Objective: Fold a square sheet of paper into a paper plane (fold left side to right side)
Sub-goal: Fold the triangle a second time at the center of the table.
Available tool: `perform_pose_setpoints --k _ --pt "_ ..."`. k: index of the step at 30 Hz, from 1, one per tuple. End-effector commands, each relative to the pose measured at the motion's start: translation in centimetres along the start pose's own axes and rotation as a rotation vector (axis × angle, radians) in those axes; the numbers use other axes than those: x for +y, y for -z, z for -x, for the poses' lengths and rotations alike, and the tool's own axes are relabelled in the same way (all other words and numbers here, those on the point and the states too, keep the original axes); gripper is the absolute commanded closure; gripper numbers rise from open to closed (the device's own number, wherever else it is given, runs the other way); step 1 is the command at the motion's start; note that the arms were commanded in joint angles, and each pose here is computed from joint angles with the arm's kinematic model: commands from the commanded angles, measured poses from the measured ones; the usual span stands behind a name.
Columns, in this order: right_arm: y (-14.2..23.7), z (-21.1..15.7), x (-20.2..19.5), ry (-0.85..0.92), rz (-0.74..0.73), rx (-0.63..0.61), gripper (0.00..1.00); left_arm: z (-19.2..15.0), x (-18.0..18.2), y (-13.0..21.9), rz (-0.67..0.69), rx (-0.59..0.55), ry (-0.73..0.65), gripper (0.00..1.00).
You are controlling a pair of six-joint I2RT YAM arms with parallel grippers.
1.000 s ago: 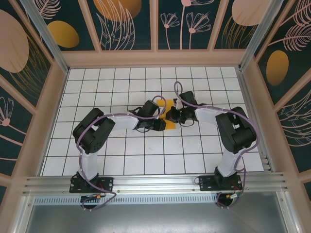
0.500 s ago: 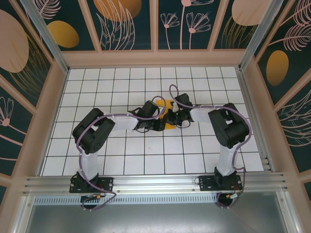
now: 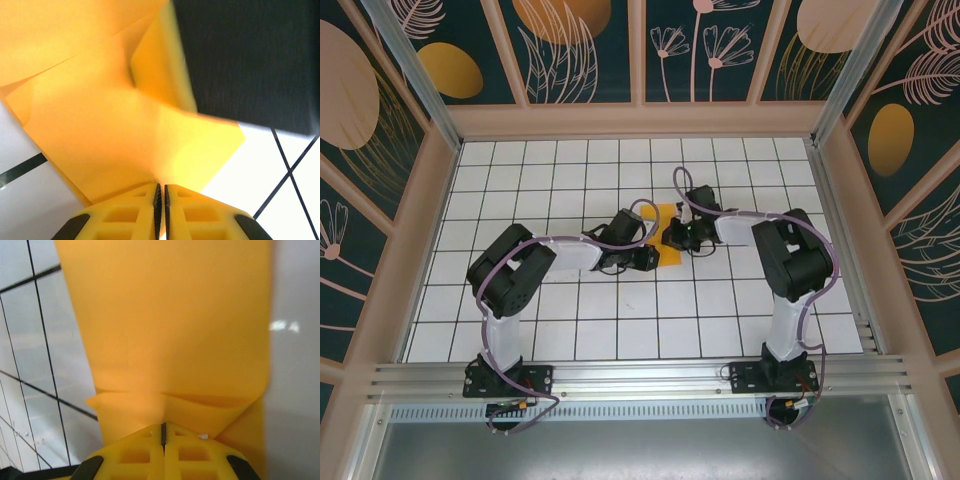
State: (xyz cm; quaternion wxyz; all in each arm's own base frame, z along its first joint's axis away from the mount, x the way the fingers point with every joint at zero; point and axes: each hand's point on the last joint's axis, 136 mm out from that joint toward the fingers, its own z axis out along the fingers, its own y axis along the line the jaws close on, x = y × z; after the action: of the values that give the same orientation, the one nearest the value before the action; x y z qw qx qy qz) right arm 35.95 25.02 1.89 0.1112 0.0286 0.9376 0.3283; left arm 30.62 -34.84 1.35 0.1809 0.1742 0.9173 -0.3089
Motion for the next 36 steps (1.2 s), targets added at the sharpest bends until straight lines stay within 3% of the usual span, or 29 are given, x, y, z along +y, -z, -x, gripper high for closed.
perform_pose_setpoints --k 1,11,23,33,36 --pt "0.4 2.4 -2.9 -0.002 -0.105 -0.059 0.96 -6.8 4.3 -0.7 0.124 0.199 0.093 0.84" --pt "-0.6 1.8 -3.9 -0.019 -0.111 -0.022 0.96 -7.3 4.1 0.3 0.118 0.201 0.098 0.84" --pt "-0.8 1.5 -3.1 -0.017 -0.069 -0.011 0.96 -10.5 4.5 2.3 0.112 0.220 0.145 0.83" --pt "-0.9 1.1 -2.4 -0.007 -0.063 -0.001 0.96 -2.7 0.0 6.4 -0.015 0.047 0.078 0.82" --pt "-1.1 1.1 -2.2 -0.003 -0.061 0.002 0.96 -1.0 -1.6 5.9 -0.080 0.040 0.056 0.81"
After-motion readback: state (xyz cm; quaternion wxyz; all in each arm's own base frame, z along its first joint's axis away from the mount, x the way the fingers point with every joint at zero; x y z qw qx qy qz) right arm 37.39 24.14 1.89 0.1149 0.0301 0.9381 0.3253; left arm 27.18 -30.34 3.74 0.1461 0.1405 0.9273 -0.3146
